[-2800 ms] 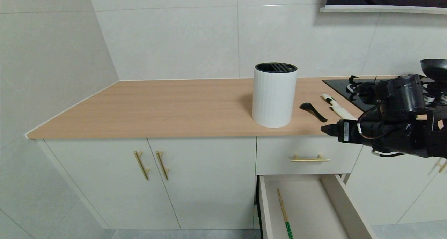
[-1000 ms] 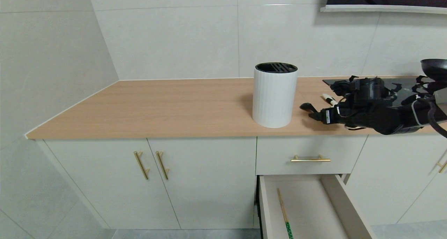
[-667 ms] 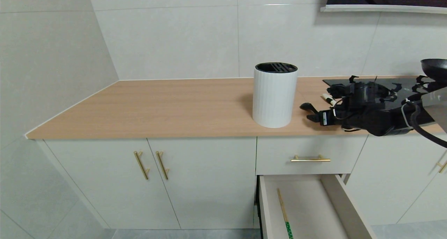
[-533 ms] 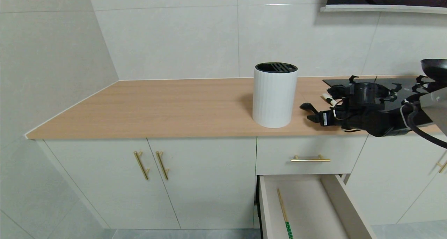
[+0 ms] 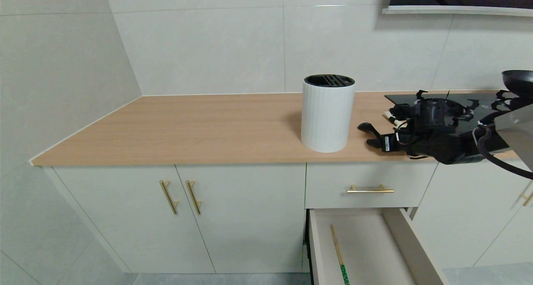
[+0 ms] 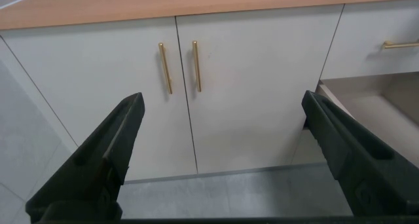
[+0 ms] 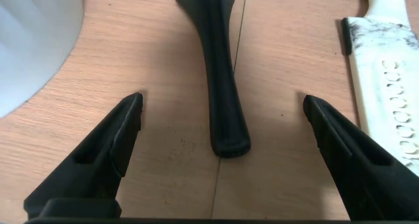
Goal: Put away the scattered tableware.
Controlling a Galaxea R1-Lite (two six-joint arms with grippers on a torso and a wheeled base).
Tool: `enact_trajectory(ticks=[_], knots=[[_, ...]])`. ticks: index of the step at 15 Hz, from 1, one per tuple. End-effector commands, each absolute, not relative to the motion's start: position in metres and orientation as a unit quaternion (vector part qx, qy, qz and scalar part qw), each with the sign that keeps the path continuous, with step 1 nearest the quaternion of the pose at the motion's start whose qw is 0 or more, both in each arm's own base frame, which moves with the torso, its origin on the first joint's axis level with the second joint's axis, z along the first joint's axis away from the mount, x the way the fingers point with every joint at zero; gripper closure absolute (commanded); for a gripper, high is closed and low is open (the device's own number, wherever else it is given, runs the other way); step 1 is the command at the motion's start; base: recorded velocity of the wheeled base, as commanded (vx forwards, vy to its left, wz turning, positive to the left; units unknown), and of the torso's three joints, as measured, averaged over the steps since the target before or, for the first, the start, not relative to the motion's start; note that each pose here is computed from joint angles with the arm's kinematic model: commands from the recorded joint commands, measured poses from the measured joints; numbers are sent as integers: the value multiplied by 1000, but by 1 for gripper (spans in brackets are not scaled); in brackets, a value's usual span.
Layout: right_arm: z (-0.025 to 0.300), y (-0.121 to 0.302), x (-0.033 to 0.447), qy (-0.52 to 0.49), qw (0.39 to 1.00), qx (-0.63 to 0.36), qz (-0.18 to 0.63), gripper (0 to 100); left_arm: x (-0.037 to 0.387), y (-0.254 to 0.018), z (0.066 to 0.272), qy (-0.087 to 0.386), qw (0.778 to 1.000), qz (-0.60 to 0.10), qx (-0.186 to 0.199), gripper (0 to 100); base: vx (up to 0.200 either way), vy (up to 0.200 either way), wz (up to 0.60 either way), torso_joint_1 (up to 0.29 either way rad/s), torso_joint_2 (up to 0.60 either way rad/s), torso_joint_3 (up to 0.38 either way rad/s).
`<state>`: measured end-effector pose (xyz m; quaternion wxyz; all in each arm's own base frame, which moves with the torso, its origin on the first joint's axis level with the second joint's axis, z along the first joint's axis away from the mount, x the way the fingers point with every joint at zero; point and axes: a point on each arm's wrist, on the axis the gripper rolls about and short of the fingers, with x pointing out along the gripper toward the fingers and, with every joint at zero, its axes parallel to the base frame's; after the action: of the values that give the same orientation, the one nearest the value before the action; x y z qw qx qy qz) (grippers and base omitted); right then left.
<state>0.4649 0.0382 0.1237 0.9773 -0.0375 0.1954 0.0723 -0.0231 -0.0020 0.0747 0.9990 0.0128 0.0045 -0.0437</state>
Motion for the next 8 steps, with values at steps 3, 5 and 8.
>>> enact_trajectory(ticks=[3, 5, 8], knots=[[121, 39, 466, 198, 977, -39, 70, 100, -23, -2, 75, 5, 999, -44, 13, 0, 0, 0, 0, 0, 0, 0], [120, 39, 466, 199, 977, -39, 70, 100, -23, -2, 75, 5, 999, -44, 13, 0, 0, 0, 0, 0, 0, 0], [122, 39, 466, 197, 977, -39, 70, 100, -23, -2, 75, 5, 999, -44, 13, 0, 0, 0, 0, 0, 0, 0]])
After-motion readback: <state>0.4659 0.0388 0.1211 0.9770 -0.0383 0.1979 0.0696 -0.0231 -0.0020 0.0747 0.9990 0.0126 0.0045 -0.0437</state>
